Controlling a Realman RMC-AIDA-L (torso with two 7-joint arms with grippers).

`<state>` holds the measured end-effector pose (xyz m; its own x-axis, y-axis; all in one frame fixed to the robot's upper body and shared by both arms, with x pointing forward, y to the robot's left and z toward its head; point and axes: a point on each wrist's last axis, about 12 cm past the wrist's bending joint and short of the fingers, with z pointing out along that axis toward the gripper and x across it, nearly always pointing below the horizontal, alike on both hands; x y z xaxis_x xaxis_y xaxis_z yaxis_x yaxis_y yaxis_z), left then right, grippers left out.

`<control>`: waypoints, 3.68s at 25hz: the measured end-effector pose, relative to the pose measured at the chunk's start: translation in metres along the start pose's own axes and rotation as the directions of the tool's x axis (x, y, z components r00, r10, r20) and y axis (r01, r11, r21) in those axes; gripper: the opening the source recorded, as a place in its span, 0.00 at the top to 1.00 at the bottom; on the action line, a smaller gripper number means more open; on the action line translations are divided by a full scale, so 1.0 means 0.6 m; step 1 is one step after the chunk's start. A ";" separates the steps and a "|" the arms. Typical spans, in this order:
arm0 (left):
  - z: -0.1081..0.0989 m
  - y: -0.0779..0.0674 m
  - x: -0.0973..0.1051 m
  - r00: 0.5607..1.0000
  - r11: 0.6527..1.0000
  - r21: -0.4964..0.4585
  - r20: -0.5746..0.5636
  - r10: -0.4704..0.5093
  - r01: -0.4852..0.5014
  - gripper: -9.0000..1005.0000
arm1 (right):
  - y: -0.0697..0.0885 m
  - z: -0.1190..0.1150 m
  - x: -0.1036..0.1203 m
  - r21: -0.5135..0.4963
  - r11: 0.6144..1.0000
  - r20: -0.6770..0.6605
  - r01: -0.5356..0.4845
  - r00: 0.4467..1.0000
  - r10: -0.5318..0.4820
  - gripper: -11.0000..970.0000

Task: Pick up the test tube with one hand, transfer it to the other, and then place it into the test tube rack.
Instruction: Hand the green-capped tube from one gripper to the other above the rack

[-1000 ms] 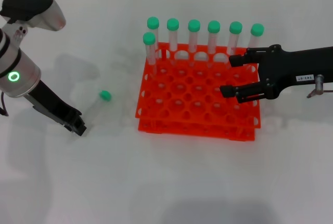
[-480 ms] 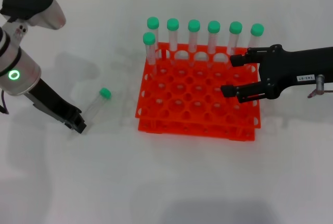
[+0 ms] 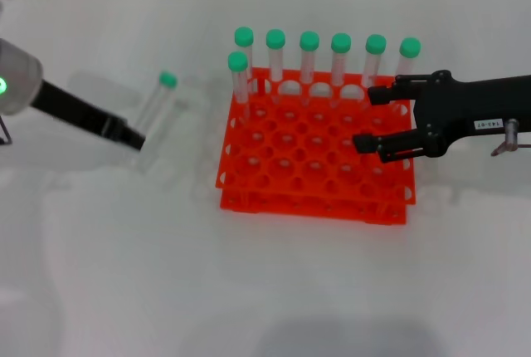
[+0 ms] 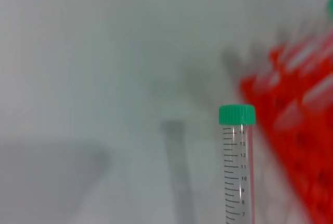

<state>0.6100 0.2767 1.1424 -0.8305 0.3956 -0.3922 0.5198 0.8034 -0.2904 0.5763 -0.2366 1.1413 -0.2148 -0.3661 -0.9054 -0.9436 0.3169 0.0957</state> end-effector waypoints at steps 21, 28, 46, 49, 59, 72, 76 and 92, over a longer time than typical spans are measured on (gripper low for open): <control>-0.095 0.022 -0.046 0.712 0.983 0.036 0.694 0.107 -0.182 0.80 | -0.006 -0.005 -0.008 0.047 0.999 0.077 0.026 0.997 -0.030 0.14; -0.062 -0.007 -0.098 0.685 0.963 0.085 0.719 0.117 -0.255 0.80 | -0.005 -0.006 -0.009 0.047 0.998 0.091 0.038 0.995 -0.042 0.14; 0.007 -0.091 -0.088 0.689 0.822 0.196 0.664 0.289 -0.534 0.80 | -0.003 -0.019 -0.011 0.055 0.997 0.123 0.048 0.991 -0.054 0.14; 0.011 -0.089 -0.079 0.691 0.823 0.199 0.664 0.286 -0.532 0.80 | -0.004 -0.022 -0.011 0.059 0.997 0.126 0.053 0.990 -0.060 0.15; 0.014 -0.092 -0.073 0.694 0.816 0.215 0.662 0.282 -0.536 0.80 | -0.013 -0.036 -0.020 0.093 0.994 0.166 0.050 0.984 -0.065 0.15; 0.014 -0.093 -0.072 0.695 0.805 0.216 0.652 0.303 -0.553 0.80 | -0.034 -0.056 -0.038 0.189 0.982 0.285 -0.012 0.958 -0.043 0.15; 0.017 -0.095 -0.070 0.699 0.803 0.220 0.646 0.306 -0.554 0.80 | -0.035 -0.057 -0.039 0.189 0.982 0.317 -0.028 0.948 -0.034 0.15; 0.026 -0.103 -0.069 0.713 0.793 0.233 0.623 0.324 -0.563 0.80 | -0.035 -0.043 -0.041 0.141 0.986 0.398 -0.086 0.917 0.023 0.16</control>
<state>0.6153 0.2041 1.1630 -0.2990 0.2647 -0.9168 0.9265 0.3106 -0.2124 0.5951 -0.2566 1.1721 -0.1186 0.0196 -0.9927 -0.8765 0.4677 0.1140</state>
